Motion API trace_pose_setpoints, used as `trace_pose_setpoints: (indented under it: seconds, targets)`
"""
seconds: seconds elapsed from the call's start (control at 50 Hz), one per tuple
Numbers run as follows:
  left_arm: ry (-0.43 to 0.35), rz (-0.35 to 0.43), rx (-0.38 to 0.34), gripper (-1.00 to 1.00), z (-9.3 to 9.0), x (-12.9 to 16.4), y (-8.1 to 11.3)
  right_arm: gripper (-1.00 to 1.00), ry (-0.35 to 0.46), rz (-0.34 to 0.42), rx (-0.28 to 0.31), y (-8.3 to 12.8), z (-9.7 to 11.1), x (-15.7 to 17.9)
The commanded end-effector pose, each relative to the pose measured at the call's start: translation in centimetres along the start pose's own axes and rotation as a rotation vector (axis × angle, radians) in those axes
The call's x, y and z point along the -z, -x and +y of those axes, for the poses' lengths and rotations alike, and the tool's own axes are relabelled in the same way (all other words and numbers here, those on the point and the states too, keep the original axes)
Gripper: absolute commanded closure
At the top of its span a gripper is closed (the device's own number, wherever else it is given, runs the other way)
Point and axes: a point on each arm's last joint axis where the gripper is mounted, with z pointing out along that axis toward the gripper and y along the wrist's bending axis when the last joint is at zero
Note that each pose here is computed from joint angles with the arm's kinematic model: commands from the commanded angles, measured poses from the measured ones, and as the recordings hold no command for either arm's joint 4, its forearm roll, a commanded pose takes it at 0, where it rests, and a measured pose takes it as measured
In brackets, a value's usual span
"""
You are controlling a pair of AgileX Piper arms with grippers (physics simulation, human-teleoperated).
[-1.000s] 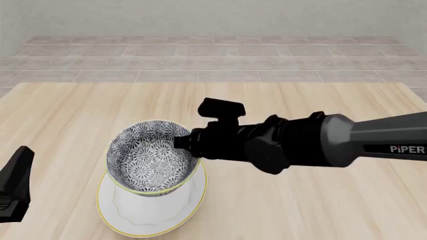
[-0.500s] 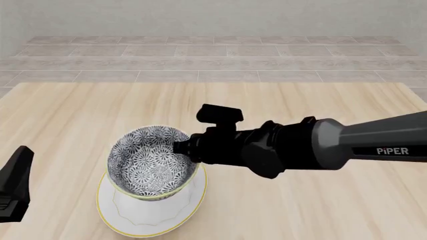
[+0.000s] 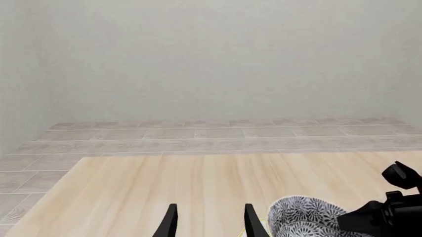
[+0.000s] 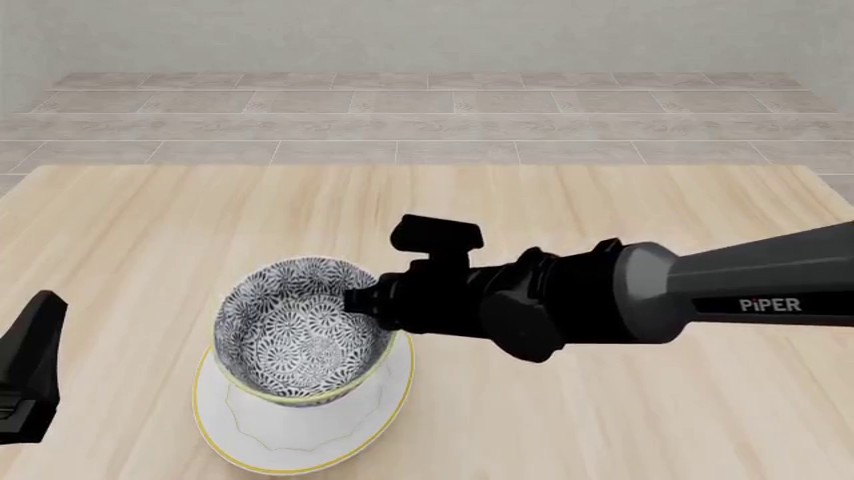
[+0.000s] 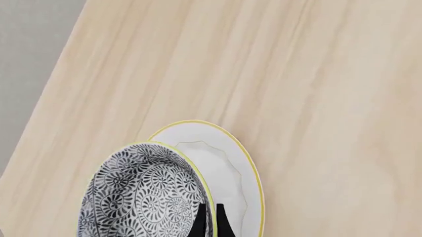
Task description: Put the bowl on the plate.
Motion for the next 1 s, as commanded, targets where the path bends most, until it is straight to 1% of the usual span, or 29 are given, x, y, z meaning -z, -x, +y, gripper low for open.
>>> trace_pose_setpoints:
  seconds: [0.02, 0.22, 0.48, 1.0]
  targets:
    - [0.0, 0.0, -0.001, -1.0, 0.0, -0.1, 0.0, 1.0, 0.003, -0.006, -0.031, 0.0, 0.1, -0.2]
    - [0.001, -0.001, 0.0, -1.0, 0.0, 0.0, 0.1, 1.0, -0.007, 0.009, -0.014, -0.4, -0.2, -0.9]
    - [0.001, -0.003, 0.001, -1.0, 0.0, 0.0, 0.1, 1.0, -0.015, 0.023, -0.009, -0.9, -0.5, -1.5]
    - [0.0, -0.001, 0.002, -1.0, 0.0, -0.1, 0.1, 1.0, -0.025, 0.042, -0.02, -2.0, -1.0, -2.6]
